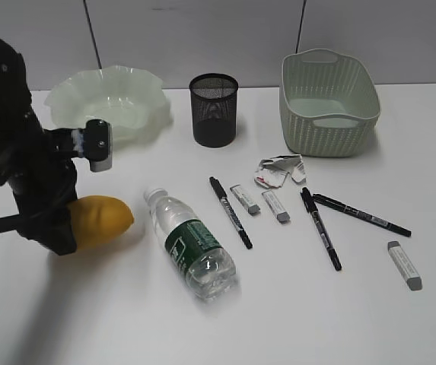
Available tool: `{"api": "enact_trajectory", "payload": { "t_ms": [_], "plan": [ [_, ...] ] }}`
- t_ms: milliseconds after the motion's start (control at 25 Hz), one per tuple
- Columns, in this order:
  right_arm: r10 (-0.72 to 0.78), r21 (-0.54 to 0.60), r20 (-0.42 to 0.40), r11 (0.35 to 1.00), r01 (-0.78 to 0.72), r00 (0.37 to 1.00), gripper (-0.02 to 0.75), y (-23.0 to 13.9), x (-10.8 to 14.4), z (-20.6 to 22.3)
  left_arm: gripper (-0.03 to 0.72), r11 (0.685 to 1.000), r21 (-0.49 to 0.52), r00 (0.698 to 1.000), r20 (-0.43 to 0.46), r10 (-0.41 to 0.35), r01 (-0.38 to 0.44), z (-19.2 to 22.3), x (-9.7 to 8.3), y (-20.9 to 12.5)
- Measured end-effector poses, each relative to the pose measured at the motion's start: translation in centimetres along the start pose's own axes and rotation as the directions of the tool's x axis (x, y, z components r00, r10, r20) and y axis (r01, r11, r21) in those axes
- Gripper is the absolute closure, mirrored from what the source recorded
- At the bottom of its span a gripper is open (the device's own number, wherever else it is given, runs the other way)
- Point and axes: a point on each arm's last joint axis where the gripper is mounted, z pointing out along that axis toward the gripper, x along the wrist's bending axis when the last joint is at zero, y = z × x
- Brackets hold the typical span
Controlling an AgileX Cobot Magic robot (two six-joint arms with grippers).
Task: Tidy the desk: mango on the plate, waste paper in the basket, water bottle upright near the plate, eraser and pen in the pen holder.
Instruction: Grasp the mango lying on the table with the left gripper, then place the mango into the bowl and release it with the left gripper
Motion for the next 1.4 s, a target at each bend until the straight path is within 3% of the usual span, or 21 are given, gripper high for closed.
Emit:
{"api": "enact_trajectory", "payload": {
  "t_ms": [160,320,400,480,600,720,840,960,1040,1240,1400],
  "plan": [
    [0.000,0.001,0.000,1.000,0.000,1.000,0.249,0.0,0.0,0.0,0.117,0.999,-0.038,0.992,-0.120,0.032,-0.037,-4.1,0.1,0.3],
    [0.000,0.001,0.000,1.000,0.000,1.000,0.249,0.0,0.0,0.0,0.117,0.992,-0.115,0.964,-0.266,0.021,-0.054,-8.6,0.8,0.8],
    [0.000,0.001,0.000,1.000,0.000,1.000,0.249,0.0,0.0,0.0,0.117,0.984,-0.176,0.937,-0.348,-0.039,-0.024,-10.3,1.7,1.1],
    [0.000,0.001,0.000,1.000,0.000,1.000,0.249,0.0,0.0,0.0,0.118,0.964,-0.264,0.891,-0.432,-0.144,0.028,-12.0,3.1,1.2],
    [0.000,0.001,0.000,1.000,0.000,1.000,0.249,0.0,0.0,0.0,0.118,0.900,-0.427,0.782,-0.533,-0.323,0.081,-14.0,5.4,1.3],
    [0.000,0.001,0.000,1.000,0.000,1.000,0.249,0.0,0.0,0.0,0.118,0.784,-0.613,0.660,-0.550,-0.513,0.098,-15.2,7.5,1.4],
    [0.000,0.001,0.000,1.000,0.000,1.000,0.249,0.0,0.0,0.0,0.118,0.661,-0.743,0.578,-0.497,-0.647,0.102,-14.7,9.2,1.8],
    [0.000,0.001,0.000,1.000,0.000,1.000,0.249,0.0,0.0,0.0,0.118,0.606,-0.787,0.532,-0.466,-0.706,0.114,-12.4,10.9,2.0],
    [0.000,0.001,0.000,1.000,0.000,1.000,0.249,0.0,0.0,0.0,0.118,0.599,-0.788,0.521,-0.455,-0.722,0.141,-10.0,12.1,2.1],
    [0.000,0.001,0.000,1.000,0.000,1.000,0.250,0.0,0.0,0.0,0.118,0.617,-0.764,0.504,-0.464,-0.728,0.188,-3.7,14.3,1.9],
    [0.000,0.001,0.000,1.000,0.000,1.000,0.250,0.0,0.0,0.0,0.118,0.635,-0.737,0.512,-0.463,-0.724,0.232,0.3,15.0,1.6]
  ]
}}
